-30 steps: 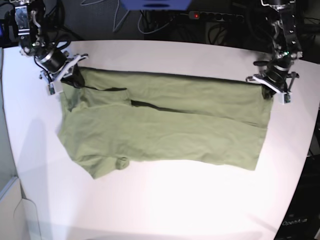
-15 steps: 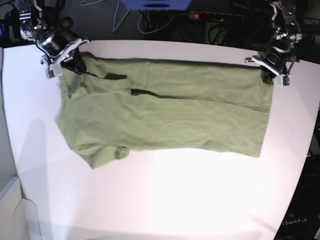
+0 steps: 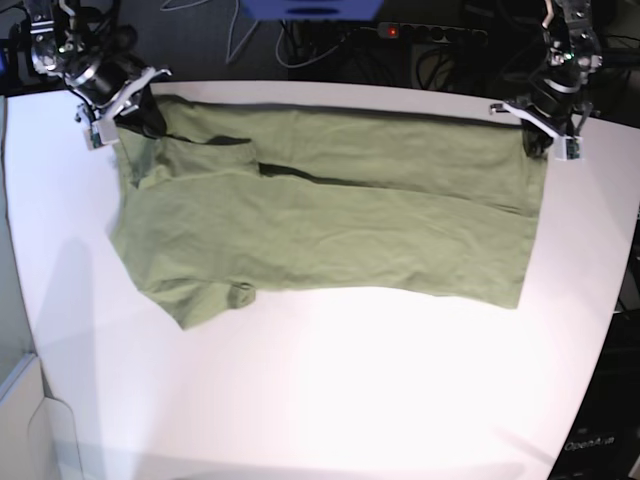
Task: Fold the T-shirt properly
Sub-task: 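Pull both grippers back toward the robot, stretching the folded shirt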
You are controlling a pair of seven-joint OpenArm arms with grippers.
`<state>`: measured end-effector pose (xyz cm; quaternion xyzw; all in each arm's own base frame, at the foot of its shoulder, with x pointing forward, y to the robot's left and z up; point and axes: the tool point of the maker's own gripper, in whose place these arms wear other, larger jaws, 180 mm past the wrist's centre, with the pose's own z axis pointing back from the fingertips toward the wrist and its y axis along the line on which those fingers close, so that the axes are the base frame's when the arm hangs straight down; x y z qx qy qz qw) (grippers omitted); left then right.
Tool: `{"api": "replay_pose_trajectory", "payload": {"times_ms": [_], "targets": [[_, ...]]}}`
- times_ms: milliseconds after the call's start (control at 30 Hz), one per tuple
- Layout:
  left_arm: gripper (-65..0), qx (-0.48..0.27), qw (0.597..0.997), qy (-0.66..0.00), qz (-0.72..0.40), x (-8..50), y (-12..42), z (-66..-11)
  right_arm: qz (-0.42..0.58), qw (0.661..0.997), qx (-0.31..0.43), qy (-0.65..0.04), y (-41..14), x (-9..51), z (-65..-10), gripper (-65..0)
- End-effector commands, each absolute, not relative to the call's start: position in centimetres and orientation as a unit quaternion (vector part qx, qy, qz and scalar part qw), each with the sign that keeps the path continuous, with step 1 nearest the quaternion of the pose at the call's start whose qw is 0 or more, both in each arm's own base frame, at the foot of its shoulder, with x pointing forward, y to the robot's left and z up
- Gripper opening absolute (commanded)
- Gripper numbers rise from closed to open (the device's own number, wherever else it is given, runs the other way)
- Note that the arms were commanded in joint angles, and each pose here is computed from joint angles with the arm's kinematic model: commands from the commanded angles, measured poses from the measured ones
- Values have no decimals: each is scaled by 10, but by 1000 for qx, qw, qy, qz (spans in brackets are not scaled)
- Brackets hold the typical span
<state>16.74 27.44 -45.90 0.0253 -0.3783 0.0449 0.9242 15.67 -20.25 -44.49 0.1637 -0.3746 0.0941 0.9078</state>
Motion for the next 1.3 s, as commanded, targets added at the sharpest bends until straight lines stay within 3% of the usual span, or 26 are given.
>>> {"api": "replay_pose_trajectory", "payload": {"times_ms": [0,300,533,1267], "targets": [[-622,36,995,-91,34,46,269,-520,122,943,106,-292,-227,129,-472,-647],[-622,33,994,-99,36,54,268,-519,132,936,99,-311,-231,149,-463,-647],[-622,36,989,-142,22,85,265,-499,155,920,96,-346,-227,175,-441,-647],[-622,36,990,-135,20,88,264,-497,176,888,76,-418,-224,202,-382,-643]]}}
